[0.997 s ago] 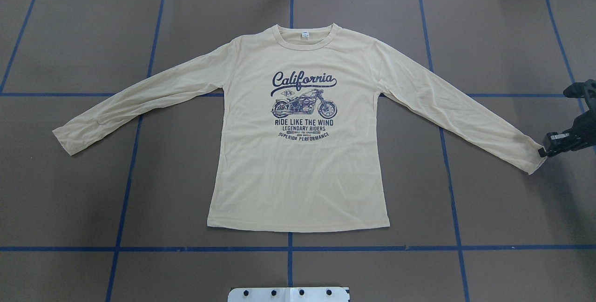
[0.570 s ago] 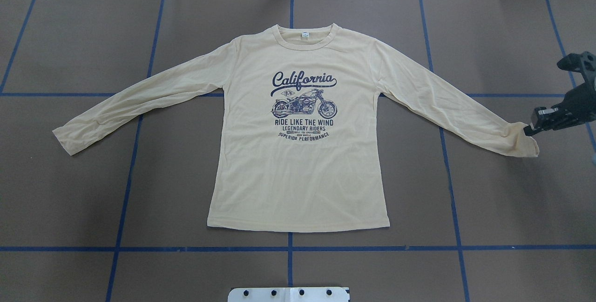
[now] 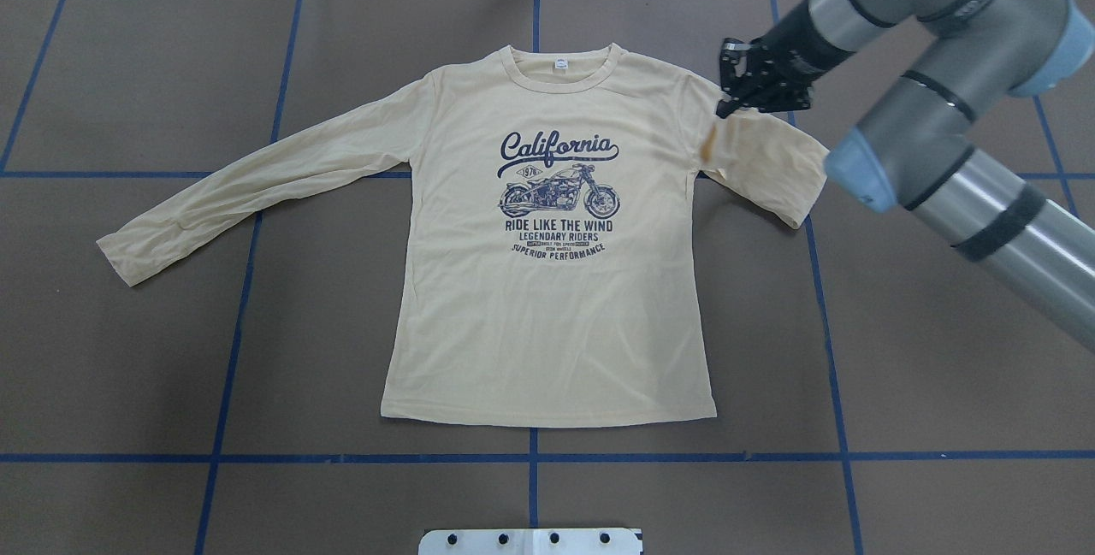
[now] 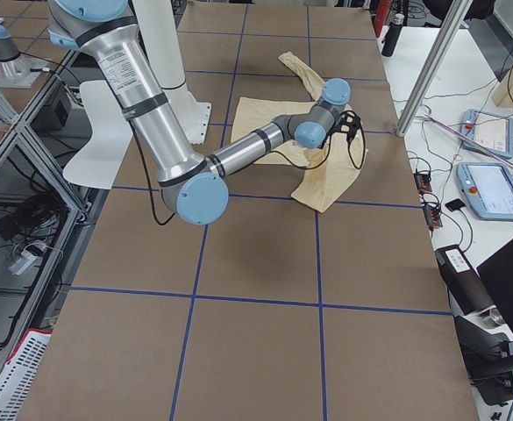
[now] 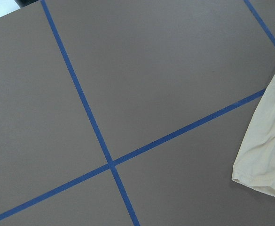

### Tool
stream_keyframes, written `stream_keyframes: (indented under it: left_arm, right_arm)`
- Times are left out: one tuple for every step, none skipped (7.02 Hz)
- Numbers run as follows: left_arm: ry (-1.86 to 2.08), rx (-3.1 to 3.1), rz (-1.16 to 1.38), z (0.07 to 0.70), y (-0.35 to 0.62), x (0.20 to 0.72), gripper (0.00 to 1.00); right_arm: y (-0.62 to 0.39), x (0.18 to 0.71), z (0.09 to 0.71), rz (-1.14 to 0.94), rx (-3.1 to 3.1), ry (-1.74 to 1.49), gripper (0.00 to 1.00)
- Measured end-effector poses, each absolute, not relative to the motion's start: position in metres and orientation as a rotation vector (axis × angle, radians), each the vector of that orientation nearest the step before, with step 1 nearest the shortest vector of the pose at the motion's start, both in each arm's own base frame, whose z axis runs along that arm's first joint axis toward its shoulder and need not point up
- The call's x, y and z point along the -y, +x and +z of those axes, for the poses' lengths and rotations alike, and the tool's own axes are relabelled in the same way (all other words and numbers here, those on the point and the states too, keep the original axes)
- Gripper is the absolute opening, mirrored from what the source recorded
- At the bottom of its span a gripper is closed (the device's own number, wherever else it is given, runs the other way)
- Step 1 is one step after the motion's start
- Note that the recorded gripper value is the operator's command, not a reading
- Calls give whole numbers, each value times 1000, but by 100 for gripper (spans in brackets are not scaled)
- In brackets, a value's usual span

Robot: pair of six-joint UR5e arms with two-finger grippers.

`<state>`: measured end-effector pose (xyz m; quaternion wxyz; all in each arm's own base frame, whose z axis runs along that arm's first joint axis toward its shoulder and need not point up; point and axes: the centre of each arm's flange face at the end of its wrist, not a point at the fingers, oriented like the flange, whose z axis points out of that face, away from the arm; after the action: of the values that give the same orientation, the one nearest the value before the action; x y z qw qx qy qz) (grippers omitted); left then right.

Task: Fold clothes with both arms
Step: 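Fold the grasped sleeve across the shirt front toward the collar with the right gripper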

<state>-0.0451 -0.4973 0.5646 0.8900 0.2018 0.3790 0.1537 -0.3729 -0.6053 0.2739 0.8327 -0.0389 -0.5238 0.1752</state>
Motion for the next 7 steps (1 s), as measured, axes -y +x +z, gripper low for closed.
stream_keyframes:
  left_arm:
    - [419,-788,320,564,-45,497,100]
    - [420,-795,321,564,-45,497,100]
    - [420,-807,322,563,-44,497,100]
    - [417,-813,322,564,-44,495,100]
    - [410,-817,320,568,-44,492,100]
    - [408,-818,321,570,-43,490,100]
    - [407,-819,322,571,-43,490,100]
  right_arm:
    - [-434,614,216,422,1109,-27,0]
    - [-487,620,159,440,1113,20,0]
    - [-530,617,115,441,1120,69,0]
    - [-566,607,87,441,1125,123,0]
    - [-598,600,70,442,1121,160,9]
    - [-623,604,58,455,1110,171,99]
    - [-640,612,49,483,1101,167,100]
